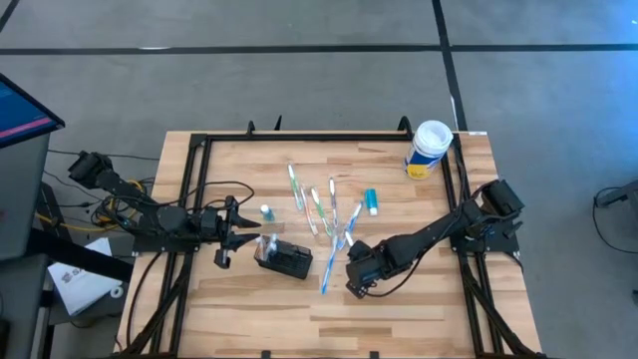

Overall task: Pick & Place toothbrushing station
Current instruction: Put the bottom purple toothbrush into the wire organizer

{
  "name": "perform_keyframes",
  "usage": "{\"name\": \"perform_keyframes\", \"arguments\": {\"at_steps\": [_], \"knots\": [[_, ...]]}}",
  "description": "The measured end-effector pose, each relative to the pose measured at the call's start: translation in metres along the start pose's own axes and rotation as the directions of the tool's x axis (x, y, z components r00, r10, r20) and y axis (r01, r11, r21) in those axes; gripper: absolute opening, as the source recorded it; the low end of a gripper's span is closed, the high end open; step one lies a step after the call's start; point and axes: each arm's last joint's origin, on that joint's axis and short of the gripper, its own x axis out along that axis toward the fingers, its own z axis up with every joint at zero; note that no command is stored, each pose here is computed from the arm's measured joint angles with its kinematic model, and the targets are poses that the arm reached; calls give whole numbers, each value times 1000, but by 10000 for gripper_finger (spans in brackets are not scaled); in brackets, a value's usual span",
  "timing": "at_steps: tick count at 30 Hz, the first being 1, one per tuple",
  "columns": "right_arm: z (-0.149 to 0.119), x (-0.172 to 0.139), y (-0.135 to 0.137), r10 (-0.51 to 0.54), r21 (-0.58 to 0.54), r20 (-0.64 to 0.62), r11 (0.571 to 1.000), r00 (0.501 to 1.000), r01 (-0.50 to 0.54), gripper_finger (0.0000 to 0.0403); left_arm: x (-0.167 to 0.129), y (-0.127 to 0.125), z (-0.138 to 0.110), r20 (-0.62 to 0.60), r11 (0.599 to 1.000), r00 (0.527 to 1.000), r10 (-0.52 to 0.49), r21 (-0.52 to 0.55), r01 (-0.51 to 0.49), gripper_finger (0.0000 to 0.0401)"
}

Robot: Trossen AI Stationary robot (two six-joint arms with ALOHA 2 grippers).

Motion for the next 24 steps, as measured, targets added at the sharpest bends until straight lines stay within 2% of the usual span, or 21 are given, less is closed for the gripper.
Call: {"name": "perform_keyframes", "arguments": {"at_steps": [24], "knots": [[-13,-1,5,-9,6,-10,1000,1000,9,118,0,0,0,0,1000,1000,0,-1,0,113]]}}
